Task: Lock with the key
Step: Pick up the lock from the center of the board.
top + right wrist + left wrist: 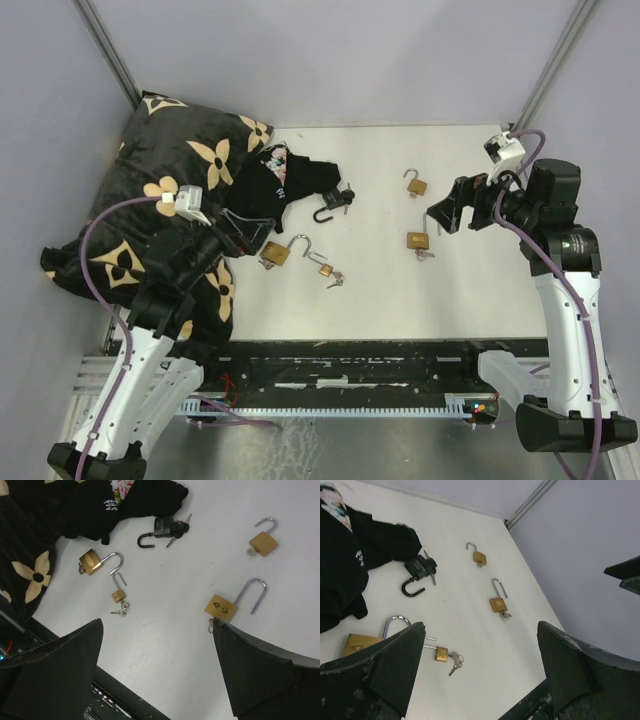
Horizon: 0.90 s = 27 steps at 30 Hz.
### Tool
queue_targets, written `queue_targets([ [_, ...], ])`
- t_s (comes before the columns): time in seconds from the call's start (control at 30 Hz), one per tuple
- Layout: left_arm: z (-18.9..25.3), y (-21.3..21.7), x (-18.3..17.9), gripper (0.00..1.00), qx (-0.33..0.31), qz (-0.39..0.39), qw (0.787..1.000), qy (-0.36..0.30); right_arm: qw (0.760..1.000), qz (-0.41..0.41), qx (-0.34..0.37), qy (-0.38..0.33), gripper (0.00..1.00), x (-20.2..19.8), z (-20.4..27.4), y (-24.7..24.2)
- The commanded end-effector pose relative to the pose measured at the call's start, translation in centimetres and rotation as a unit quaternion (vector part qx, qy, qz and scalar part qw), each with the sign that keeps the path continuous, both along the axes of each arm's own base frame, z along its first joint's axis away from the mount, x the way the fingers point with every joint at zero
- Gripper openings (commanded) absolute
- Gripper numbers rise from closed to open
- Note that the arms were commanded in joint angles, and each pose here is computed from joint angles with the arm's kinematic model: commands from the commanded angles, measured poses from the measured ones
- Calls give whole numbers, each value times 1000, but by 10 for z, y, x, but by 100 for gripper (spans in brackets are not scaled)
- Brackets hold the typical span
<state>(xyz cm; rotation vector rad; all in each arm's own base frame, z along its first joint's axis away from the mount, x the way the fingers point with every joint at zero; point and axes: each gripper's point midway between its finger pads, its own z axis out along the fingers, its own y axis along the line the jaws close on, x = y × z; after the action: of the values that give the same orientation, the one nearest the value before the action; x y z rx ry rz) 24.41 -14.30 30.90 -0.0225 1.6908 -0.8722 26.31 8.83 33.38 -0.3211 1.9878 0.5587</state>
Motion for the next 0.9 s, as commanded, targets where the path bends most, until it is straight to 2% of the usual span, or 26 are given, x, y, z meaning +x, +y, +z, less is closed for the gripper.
queue_targets([
  [0.0, 3, -17, 3, 99, -83, -39, 996, -8, 994, 89, 41, -44, 99, 1, 5, 26],
  [0.13, -30, -27, 9, 99, -75, -59, 995, 30, 987, 141, 70, -35, 99, 4, -12, 40],
  [0.5, -116, -68, 5, 94, 42, -43, 992, 111, 978, 197, 71, -25, 99, 12, -55, 47],
  [0.7, -157, -37, 26, 93, 141, 47, 982, 118, 978, 199, 61, -6, 99, 13, -82, 45],
  [0.87, -163, -9, 41, 93, 221, 109, 963, 105, 980, 194, 50, 2, 99, 14, -85, 43],
])
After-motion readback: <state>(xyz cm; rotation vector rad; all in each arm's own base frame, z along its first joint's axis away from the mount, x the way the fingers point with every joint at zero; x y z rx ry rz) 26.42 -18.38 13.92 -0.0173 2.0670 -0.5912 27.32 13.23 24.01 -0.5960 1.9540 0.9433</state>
